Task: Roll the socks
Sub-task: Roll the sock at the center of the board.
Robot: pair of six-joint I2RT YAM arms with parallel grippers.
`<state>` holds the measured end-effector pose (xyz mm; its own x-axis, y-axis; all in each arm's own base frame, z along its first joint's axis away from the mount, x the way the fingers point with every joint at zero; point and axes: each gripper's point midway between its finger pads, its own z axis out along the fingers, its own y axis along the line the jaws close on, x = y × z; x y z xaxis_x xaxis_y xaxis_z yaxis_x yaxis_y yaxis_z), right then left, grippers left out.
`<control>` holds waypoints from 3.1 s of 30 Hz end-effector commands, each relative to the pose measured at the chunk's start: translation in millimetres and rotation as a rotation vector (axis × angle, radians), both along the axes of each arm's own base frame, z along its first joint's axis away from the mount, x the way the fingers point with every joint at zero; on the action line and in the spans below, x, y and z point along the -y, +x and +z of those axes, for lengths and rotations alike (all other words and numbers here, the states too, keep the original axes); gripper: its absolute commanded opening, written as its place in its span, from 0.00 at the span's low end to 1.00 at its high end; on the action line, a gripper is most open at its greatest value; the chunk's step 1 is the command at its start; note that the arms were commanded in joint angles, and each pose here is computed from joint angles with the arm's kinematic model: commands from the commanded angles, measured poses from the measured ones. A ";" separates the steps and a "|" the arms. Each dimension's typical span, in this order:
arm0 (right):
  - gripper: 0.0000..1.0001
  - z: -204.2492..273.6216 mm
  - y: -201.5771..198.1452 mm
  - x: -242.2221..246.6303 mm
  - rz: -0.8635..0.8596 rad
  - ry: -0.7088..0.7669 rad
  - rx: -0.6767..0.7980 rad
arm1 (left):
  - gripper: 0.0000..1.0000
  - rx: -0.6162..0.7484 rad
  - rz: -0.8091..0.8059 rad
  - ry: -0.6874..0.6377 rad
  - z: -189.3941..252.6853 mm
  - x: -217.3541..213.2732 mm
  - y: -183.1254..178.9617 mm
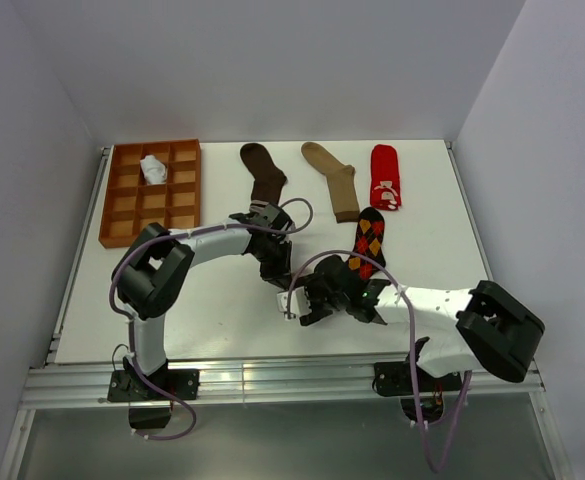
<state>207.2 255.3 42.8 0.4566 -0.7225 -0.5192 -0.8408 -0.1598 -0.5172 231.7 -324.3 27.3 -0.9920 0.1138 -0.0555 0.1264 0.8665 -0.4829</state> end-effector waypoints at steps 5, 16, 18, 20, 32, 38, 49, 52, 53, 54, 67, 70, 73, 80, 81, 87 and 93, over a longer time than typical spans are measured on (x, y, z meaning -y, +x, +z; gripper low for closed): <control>0.61 -4.7 17.8 -9.0 -0.027 -0.038 0.041 | 0.01 -0.060 -0.038 0.072 -23.9 -18.1 -14.8; 0.27 -10.6 14.8 -12.5 -0.082 -0.129 -0.175 | 0.08 -0.105 0.034 -0.043 -19.5 -9.6 -19.6; 0.25 -11.7 11.5 -10.4 -0.077 -0.156 -0.216 | 0.08 -0.112 0.092 -0.068 -18.9 -11.9 -16.7; 0.24 -13.5 4.5 -8.3 -0.067 -0.197 -0.278 | 0.09 -0.138 0.152 -0.090 -16.2 -15.5 -20.5; 0.24 -3.4 21.8 -60.2 -0.122 -0.198 -0.493 | 0.11 -0.065 0.395 -0.156 6.0 -54.1 -7.8; 0.24 -4.7 18.3 -75.4 -0.149 -0.219 -0.623 | 0.12 -0.039 0.439 -0.135 3.9 -75.2 -7.1; 0.24 -27.0 9.3 -65.8 -0.249 -0.311 -0.919 | 0.36 0.262 0.560 -0.043 27.3 -117.3 18.0; 0.24 -30.0 14.9 -63.7 -0.275 -0.318 -0.980 | 0.42 0.337 0.577 -0.034 34.5 -126.6 20.9; 0.24 -30.3 15.7 -63.1 -0.285 -0.319 -0.997 | 0.45 0.350 0.573 -0.029 34.2 -128.6 19.8; 0.24 -32.5 19.4 -66.2 -0.292 -0.318 -1.016 | 0.46 0.373 0.565 -0.027 36.1 -129.1 20.0; 0.24 -52.7 25.0 -48.0 -0.389 -0.418 -1.094 | 0.62 0.565 0.498 0.017 52.2 -116.3 13.0; 0.25 -54.9 23.6 -45.5 -0.391 -0.435 -1.105 | 0.63 0.619 0.485 -0.010 67.5 -114.7 13.4; 0.25 -57.0 23.2 -44.4 -0.399 -0.455 -1.123 | 0.65 0.665 0.467 -0.025 80.3 -113.0 10.9; 0.24 -68.2 25.0 -40.6 -0.426 -0.486 -1.118 | 0.66 0.616 0.466 0.001 63.1 -119.6 -4.7; 0.24 -69.7 26.1 -39.8 -0.428 -0.488 -1.110 | 0.66 0.603 0.486 0.021 58.0 -123.1 -5.9; 0.24 -72.6 25.0 -35.3 -0.465 -0.497 -1.097 | 0.66 0.570 0.589 0.041 44.3 -143.2 -8.2; 0.24 -73.7 23.1 -35.9 -0.469 -0.501 -1.113 | 0.68 0.586 0.688 0.001 59.0 -164.0 -2.1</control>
